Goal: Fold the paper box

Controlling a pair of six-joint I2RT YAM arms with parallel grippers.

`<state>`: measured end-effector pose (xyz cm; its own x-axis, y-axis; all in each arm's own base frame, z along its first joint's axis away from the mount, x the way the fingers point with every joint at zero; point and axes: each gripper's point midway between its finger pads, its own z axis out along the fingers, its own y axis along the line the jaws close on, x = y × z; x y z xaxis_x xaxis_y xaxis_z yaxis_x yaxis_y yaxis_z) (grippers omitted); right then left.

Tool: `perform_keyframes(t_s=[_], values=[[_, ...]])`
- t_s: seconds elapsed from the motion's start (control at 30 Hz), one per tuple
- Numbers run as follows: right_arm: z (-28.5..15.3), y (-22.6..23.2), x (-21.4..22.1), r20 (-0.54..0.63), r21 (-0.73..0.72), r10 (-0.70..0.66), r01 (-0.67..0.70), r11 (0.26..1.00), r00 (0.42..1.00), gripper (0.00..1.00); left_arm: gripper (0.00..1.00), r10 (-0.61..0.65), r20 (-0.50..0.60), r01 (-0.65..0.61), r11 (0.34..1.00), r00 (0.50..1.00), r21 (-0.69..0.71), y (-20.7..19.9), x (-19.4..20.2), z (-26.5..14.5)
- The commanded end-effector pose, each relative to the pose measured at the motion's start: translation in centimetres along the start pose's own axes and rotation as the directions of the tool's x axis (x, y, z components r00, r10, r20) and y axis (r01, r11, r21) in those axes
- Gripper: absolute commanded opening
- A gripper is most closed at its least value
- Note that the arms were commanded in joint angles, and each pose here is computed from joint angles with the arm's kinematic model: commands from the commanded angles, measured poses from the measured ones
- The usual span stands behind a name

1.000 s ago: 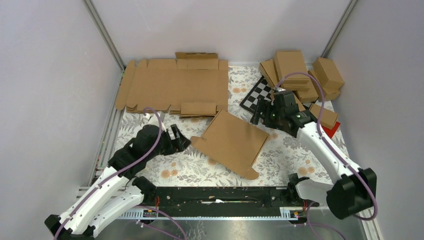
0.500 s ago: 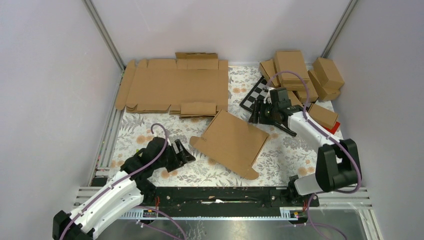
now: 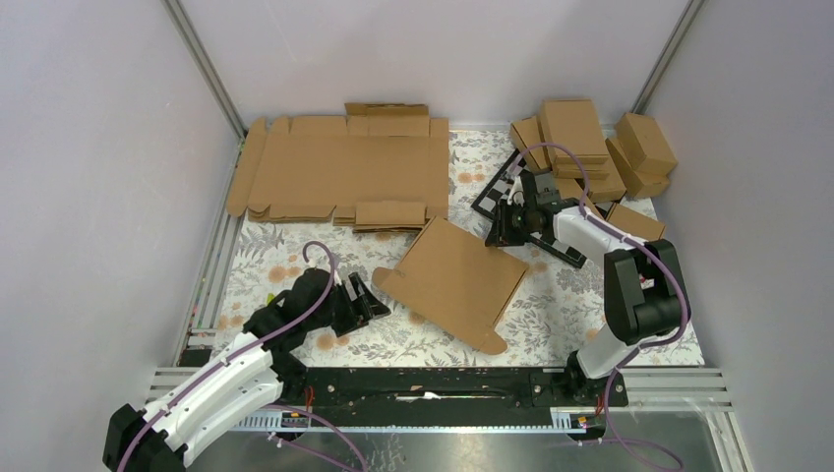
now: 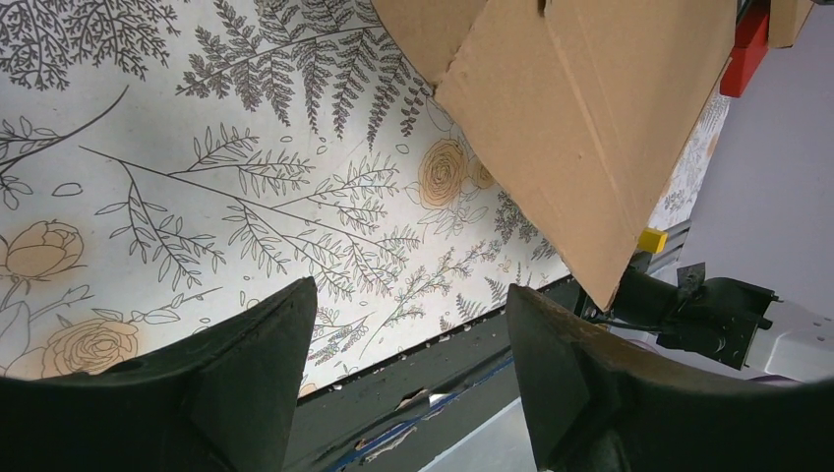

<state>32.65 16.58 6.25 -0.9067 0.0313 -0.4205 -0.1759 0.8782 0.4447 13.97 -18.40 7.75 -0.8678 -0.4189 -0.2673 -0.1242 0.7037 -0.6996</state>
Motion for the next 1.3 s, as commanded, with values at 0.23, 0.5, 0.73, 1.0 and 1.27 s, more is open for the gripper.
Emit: perform_keyframes(t_s=[0.23, 0.5, 0.73, 1.0, 1.27], values=[[1.6, -0.5, 0.7, -0.064, -0.053, 0.022, -0.026, 0.998, 0.998, 0.09, 0.73, -0.005, 0.009, 0.005, 0.999, 1.0, 0.036, 0.0, -0.1, 1.4], [1.4, -2.3, 1.6, -0.074, 0.027, 0.036, -0.034, 0.999, 0.997, 0.05, 0.73, -0.007, 0.027, 0.006, 0.999, 1.0, 0.036, 0.4, -0.2, 1.4], [1.1, -3.6, 2.3, -0.086, 0.099, 0.037, -0.029, 0.995, 0.996, 0.02, 0.72, -0.034, 0.005, 0.034, 0.999, 0.999, 0.02, 1.4, 0.5, 2.0], [0.6, -5.3, 2.6, -0.079, 0.198, 0.041, -0.024, 0.98, 0.996, 0.0, 0.71, -0.067, 0.01, 0.067, 0.997, 0.998, 0.037, 1.9, 0.8, 2.7], [0.7, -3.8, 2.5, -0.089, 0.115, 0.022, -0.012, 0.993, 0.996, 0.0, 0.68, -0.059, 0.03, 0.055, 0.992, 0.998, 0.117, 0.7, 0.3, 4.5]])
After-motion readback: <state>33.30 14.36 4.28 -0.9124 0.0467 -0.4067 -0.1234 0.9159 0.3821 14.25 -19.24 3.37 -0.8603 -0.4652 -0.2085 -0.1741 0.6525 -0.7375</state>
